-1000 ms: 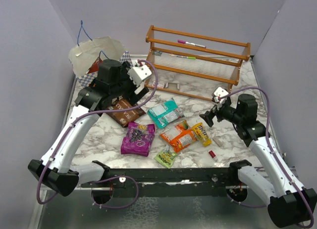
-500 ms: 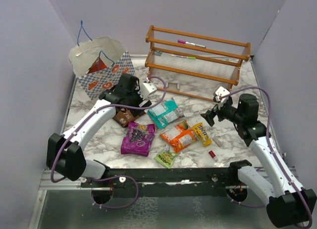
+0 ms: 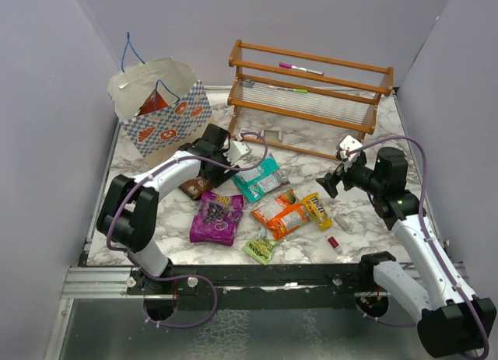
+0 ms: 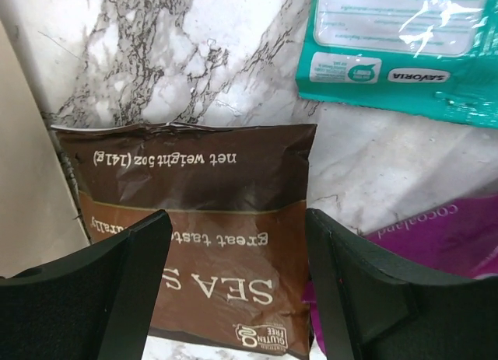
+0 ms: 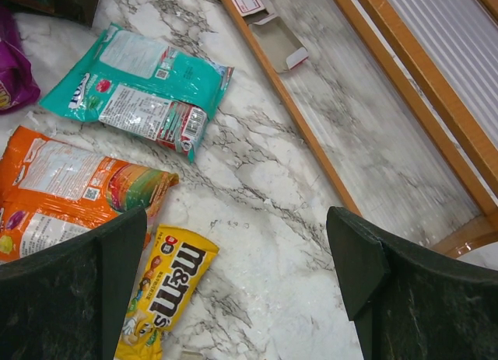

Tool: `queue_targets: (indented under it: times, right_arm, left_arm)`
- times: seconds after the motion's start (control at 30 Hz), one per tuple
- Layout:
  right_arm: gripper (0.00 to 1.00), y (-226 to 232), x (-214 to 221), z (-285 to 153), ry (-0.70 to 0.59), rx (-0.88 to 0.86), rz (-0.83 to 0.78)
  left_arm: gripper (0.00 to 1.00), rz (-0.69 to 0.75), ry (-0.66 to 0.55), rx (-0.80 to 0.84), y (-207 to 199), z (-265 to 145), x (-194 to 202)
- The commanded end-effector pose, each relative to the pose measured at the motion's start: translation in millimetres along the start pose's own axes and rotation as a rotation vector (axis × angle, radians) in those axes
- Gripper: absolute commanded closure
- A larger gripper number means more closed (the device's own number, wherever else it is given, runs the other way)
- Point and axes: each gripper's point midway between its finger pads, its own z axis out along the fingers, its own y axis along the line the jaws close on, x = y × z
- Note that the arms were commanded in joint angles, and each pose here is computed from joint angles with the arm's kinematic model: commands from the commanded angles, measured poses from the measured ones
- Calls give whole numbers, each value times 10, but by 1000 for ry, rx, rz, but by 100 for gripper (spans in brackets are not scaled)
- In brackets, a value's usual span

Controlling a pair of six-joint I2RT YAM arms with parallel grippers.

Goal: Place the snacks into the paper bag
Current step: Pick up the snack from the center of the board.

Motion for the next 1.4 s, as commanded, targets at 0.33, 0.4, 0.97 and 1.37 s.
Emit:
queue_targets:
  times: [0.33, 0.4, 0.97, 1.37]
  right_arm:
    - [1, 20, 13, 8, -6, -21, -10]
    - [1, 22, 15, 10, -5, -22, -10]
    - [1, 27, 14, 7, -7, -26, -14]
    - [1, 20, 8, -3, -9, -21, -17]
  left_arm:
    - [48, -24, 82, -25, -96, 330, 331]
    - [55, -33, 85, -23, -117, 331, 356]
    - [100, -23, -14, -14, 23, -205, -74]
    - [100, 46, -236, -25, 153, -1020, -634]
